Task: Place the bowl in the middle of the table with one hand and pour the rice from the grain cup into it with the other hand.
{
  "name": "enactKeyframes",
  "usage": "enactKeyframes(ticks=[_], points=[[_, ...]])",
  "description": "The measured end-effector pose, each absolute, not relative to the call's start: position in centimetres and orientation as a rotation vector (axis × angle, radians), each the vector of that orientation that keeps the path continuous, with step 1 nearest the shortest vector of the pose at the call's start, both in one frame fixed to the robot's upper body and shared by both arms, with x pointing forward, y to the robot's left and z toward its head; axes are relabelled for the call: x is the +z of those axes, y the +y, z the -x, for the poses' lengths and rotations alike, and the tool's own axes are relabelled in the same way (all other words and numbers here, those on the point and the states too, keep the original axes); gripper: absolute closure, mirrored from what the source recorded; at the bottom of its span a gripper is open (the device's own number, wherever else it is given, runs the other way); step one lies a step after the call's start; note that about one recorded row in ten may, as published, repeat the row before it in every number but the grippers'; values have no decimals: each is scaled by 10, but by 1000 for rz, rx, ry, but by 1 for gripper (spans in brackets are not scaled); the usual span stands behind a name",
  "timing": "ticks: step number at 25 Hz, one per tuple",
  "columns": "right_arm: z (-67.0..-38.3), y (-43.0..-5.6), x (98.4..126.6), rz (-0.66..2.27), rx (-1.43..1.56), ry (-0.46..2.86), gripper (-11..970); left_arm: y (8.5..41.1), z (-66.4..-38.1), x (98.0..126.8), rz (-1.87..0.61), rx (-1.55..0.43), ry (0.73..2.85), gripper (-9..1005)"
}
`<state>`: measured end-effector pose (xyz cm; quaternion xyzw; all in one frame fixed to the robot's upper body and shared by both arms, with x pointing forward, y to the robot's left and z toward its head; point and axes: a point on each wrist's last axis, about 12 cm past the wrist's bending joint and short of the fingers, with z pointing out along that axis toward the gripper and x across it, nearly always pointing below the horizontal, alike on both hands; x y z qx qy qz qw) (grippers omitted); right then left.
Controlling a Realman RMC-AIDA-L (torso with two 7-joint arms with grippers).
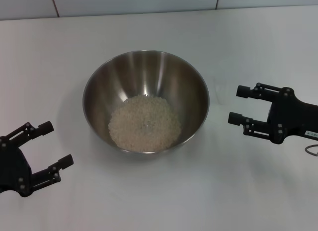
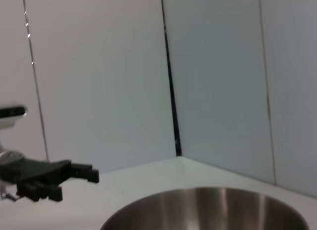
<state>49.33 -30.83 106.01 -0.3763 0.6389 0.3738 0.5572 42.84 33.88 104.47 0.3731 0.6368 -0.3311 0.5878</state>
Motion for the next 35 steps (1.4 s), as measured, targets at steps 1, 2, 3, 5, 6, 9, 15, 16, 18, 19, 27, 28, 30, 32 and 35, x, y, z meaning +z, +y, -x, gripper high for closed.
enactKeyframes(ticks=[1, 2, 3, 5, 6, 9, 15, 16, 18, 19, 27, 28, 30, 32, 35], points=[[-495, -308, 1061, 902, 883, 1515, 281, 340, -431, 1046, -881, -769, 1485, 181], [-496, -307, 1061, 918, 884, 1522, 281, 340, -431, 1046, -881, -769, 1485, 181], [-497, -306, 1061, 933, 885, 1526, 282, 342, -432, 1048, -890, -766, 1485, 181], [-497, -305, 1061, 958, 884, 1532, 283, 343, -436, 1051, -902, -768, 1489, 181], [-499, -305, 1061, 974, 879, 1538, 283, 344, -437, 1052, -908, -770, 1492, 181], [-500, -305, 1061, 982, 872, 1545, 283, 345, -440, 1054, -928, -781, 1498, 182], [-499, -303, 1057, 1030, 871, 1571, 283, 343, -444, 1055, -952, -806, 1505, 182], [-498, -303, 1056, 1031, 872, 1572, 283, 343, -445, 1056, -953, -805, 1505, 182], [-498, -301, 1055, 1033, 871, 1573, 283, 343, -445, 1056, -953, -804, 1504, 182], [-498, -301, 1055, 1034, 870, 1574, 283, 343, -445, 1056, -952, -803, 1504, 182], [-499, -301, 1055, 1044, 862, 1576, 283, 344, -445, 1057, -949, -803, 1509, 182], [-499, -301, 1055, 1044, 862, 1576, 283, 344, -446, 1057, -948, -805, 1510, 182], [-499, -300, 1055, 1044, 863, 1575, 283, 344, -446, 1058, -946, -809, 1511, 181], [-500, -300, 1055, 1045, 863, 1575, 283, 344, -446, 1058, -944, -812, 1512, 181], [-501, -300, 1055, 1046, 858, 1580, 283, 344, -446, 1058, -944, -813, 1512, 181]])
